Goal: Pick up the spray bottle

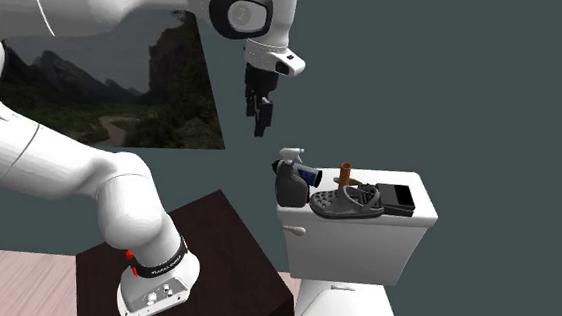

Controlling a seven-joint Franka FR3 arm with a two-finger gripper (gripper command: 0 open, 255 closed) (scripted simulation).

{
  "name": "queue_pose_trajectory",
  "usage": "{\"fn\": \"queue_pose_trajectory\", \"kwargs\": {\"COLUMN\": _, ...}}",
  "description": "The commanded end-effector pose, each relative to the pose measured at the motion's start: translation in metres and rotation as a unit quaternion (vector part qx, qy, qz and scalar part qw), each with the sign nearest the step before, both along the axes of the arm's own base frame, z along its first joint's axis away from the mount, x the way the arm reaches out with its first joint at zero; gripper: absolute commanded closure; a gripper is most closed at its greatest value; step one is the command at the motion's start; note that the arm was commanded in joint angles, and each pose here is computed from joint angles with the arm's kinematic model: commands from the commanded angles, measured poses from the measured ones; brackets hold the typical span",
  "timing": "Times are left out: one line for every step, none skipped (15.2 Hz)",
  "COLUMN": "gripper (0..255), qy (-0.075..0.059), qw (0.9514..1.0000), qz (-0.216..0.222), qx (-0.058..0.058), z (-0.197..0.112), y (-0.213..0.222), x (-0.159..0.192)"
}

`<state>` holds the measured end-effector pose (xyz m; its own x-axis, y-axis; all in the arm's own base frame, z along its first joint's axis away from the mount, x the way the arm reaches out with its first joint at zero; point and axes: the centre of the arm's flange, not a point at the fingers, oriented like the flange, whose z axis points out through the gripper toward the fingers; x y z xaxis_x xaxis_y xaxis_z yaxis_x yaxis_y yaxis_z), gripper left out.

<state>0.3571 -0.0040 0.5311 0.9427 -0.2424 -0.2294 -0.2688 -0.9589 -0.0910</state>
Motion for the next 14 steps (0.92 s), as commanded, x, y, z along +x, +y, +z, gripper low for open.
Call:
{"fn": "queue_pose_trajectory", "kwargs": {"gripper": 0, "qy": 0.019, "qw": 0.9995, "qz": -0.024, "qx": 0.003, "z": -0.023, "y": -0.004, "x": 0.020}}
{"fn": "queue_pose_trajectory", "kwargs": {"gripper": 0, "qy": 0.029, "qw": 0.9989, "qz": -0.036, "qx": 0.005, "z": -0.034, "y": -0.007, "x": 0.030}}
{"fn": "queue_pose_trajectory", "kwargs": {"gripper": 0, "qy": 0.038, "qw": 0.9981, "qz": -0.048, "qx": 0.007, "z": -0.046, "y": -0.010, "x": 0.039}}
{"fn": "queue_pose_trajectory", "kwargs": {"gripper": 0, "qy": 0.047, "qw": 0.9970, "qz": -0.060, "qx": 0.009, "z": -0.058, "y": -0.013, "x": 0.048}}
{"fn": "queue_pose_trajectory", "kwargs": {"gripper": 0, "qy": 0.057, "qw": 0.9958, "qz": -0.072, "qx": 0.011, "z": -0.070, "y": -0.017, "x": 0.057}}
{"fn": "queue_pose_trajectory", "kwargs": {"gripper": 0, "qy": 0.066, "qw": 0.9942, "qz": -0.083, "qx": 0.013, "z": -0.082, "y": -0.021, "x": 0.066}}
{"fn": "queue_pose_trajectory", "kwargs": {"gripper": 0, "qy": 0.076, "qw": 0.9925, "qz": -0.095, "qx": 0.015, "z": -0.095, "y": -0.025, "x": 0.074}}
{"fn": "queue_pose_trajectory", "kwargs": {"gripper": 0, "qy": 0.085, "qw": 0.9905, "qz": -0.107, "qx": 0.017, "z": -0.107, "y": -0.028, "x": 0.082}}
{"fn": "queue_pose_trajectory", "kwargs": {"gripper": 0, "qy": 0.094, "qw": 0.9883, "qz": -0.118, "qx": 0.018, "z": -0.120, "y": -0.033, "x": 0.089}}
{"fn": "queue_pose_trajectory", "kwargs": {"gripper": 0, "qy": 0.104, "qw": 0.9859, "qz": -0.130, "qx": 0.020, "z": -0.133, "y": -0.037, "x": 0.096}}
{"fn": "queue_pose_trajectory", "kwargs": {"gripper": 0, "qy": 0.113, "qw": 0.9832, "qz": -0.142, "qx": 0.022, "z": -0.146, "y": -0.041, "x": 0.103}}
{"fn": "queue_pose_trajectory", "kwargs": {"gripper": 0, "qy": 0.122, "qw": 0.9803, "qz": -0.153, "qx": 0.024, "z": -0.159, "y": -0.046, "x": 0.109}}
{"fn": "queue_pose_trajectory", "kwargs": {"gripper": 0, "qy": 0.131, "qw": 0.9772, "qz": -0.165, "qx": 0.026, "z": -0.173, "y": -0.050, "x": 0.115}}
{"fn": "queue_pose_trajectory", "kwargs": {"gripper": 0, "qy": 0.141, "qw": 0.9739, "qz": -0.176, "qx": 0.028, "z": -0.186, "y": -0.055, "x": 0.121}}
